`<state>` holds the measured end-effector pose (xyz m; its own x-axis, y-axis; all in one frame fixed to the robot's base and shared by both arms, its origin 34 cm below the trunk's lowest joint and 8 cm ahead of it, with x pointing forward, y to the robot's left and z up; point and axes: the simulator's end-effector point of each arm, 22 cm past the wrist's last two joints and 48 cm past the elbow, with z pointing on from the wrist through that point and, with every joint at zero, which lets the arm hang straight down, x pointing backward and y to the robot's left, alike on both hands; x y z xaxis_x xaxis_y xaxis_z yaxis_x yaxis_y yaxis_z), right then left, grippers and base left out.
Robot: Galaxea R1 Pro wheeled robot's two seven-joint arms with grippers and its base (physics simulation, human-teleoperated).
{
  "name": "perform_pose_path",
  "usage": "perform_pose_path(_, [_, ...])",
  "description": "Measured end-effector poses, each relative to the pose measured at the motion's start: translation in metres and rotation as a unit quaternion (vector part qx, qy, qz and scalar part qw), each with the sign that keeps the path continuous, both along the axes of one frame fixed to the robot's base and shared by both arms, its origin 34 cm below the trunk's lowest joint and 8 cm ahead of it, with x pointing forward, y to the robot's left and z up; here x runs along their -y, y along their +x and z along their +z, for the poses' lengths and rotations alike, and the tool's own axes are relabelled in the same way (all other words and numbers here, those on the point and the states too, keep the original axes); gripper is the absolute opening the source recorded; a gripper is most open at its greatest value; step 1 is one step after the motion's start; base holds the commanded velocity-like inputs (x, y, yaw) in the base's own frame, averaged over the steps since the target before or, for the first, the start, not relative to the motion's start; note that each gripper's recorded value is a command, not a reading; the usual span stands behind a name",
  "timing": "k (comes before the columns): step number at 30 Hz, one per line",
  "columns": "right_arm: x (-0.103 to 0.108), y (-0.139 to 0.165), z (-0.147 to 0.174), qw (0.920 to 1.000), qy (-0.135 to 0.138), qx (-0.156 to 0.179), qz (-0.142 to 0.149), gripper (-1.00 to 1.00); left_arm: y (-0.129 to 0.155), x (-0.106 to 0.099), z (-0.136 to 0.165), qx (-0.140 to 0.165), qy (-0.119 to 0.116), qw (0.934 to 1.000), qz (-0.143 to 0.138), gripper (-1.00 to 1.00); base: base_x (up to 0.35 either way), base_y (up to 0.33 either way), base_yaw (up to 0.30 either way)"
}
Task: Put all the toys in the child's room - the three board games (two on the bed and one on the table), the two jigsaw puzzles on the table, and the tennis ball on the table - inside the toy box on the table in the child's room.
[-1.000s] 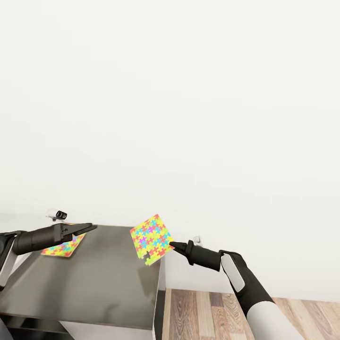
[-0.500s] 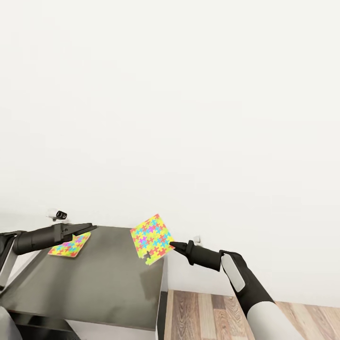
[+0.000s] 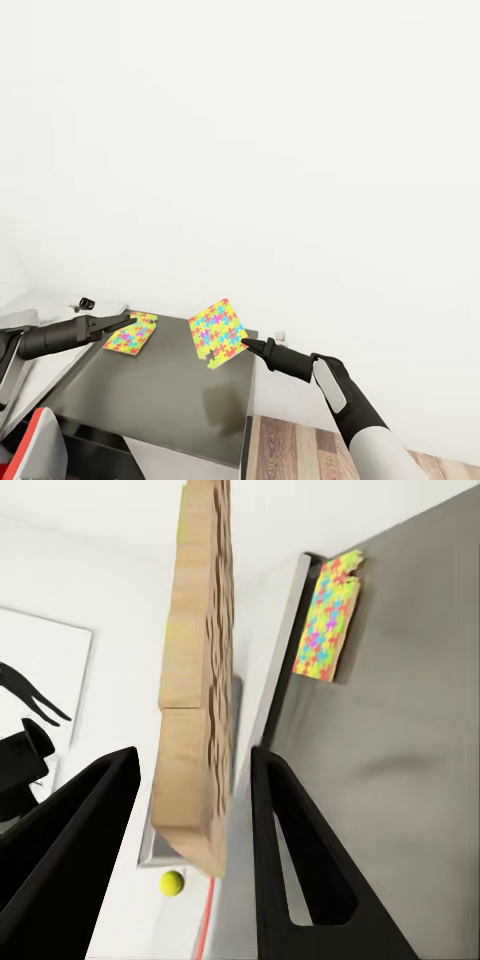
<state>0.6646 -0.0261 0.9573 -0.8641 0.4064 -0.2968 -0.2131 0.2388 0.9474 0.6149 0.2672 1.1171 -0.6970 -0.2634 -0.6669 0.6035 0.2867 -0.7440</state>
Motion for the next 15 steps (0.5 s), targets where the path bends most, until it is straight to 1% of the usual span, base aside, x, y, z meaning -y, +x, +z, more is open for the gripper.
perform_pose_path(4, [0.0,-0.001,0.005,1.0,0.0,0.001,0.0,-1.0,-0.001,0.0,0.005,0.0,0.0,1.0,0.0,1.0,0.0,0.0,0.059])
perform_pose_path(15, [0.001,-0.003,0.016,1.0,-0.002,0.002,-0.003,-1.0,-0.004,0.001,0.018,0.001,-0.001,1.0,-0.001,1.0,0.0,0.0,0.004])
